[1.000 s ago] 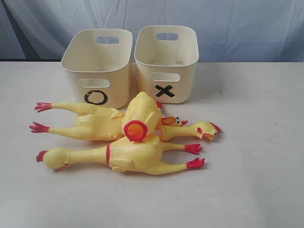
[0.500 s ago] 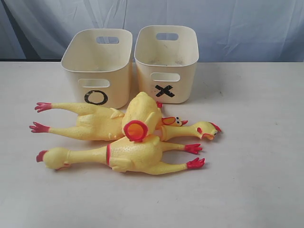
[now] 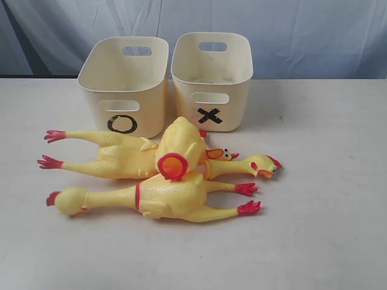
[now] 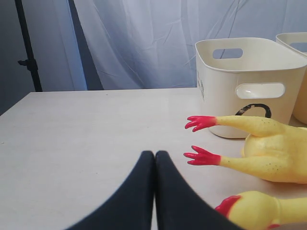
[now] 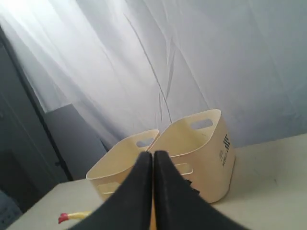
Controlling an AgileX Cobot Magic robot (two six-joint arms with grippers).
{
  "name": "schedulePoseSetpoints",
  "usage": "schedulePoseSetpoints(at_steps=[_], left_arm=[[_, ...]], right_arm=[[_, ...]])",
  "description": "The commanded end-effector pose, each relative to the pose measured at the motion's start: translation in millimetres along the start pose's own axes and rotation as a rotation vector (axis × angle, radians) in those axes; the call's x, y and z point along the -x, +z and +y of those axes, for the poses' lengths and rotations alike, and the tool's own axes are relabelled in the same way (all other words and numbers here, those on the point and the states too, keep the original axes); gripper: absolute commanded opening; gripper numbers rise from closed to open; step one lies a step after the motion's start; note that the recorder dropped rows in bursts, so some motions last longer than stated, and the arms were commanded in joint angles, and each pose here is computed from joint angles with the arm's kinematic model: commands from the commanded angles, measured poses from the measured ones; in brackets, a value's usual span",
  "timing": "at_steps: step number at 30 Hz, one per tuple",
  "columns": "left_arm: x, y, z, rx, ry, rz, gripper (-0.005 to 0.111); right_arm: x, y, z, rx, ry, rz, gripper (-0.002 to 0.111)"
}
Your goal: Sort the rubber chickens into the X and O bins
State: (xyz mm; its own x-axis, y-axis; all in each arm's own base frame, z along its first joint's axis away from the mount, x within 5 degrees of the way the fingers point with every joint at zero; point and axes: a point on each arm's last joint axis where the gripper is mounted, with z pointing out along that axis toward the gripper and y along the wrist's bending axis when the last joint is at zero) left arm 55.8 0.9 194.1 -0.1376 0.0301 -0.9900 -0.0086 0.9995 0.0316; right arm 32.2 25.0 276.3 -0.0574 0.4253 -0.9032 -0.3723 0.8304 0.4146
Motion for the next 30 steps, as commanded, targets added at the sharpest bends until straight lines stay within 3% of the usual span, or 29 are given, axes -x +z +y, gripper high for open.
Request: schedulePoseSetpoints(at_steps=[1, 9, 30], left_arm=[[0.1, -0.1, 0.0, 0.001, 0.001, -0.016, 0.000], [0.1, -0.1, 0.0, 0.001, 0.001, -0.016, 0.000], [0.7, -0.1, 0.1, 0.002, 0.005, -0.023, 0.000]], right_arm=[[3.7, 1.5, 7.3, 0.036, -0.168, 0.073, 0.001], [-6.2, 16.0, 2.5, 0.025, -0.217, 0.230, 0.001], [-8.7, 19.9, 1.1, 0.021, -0.208, 0.270, 0.001]])
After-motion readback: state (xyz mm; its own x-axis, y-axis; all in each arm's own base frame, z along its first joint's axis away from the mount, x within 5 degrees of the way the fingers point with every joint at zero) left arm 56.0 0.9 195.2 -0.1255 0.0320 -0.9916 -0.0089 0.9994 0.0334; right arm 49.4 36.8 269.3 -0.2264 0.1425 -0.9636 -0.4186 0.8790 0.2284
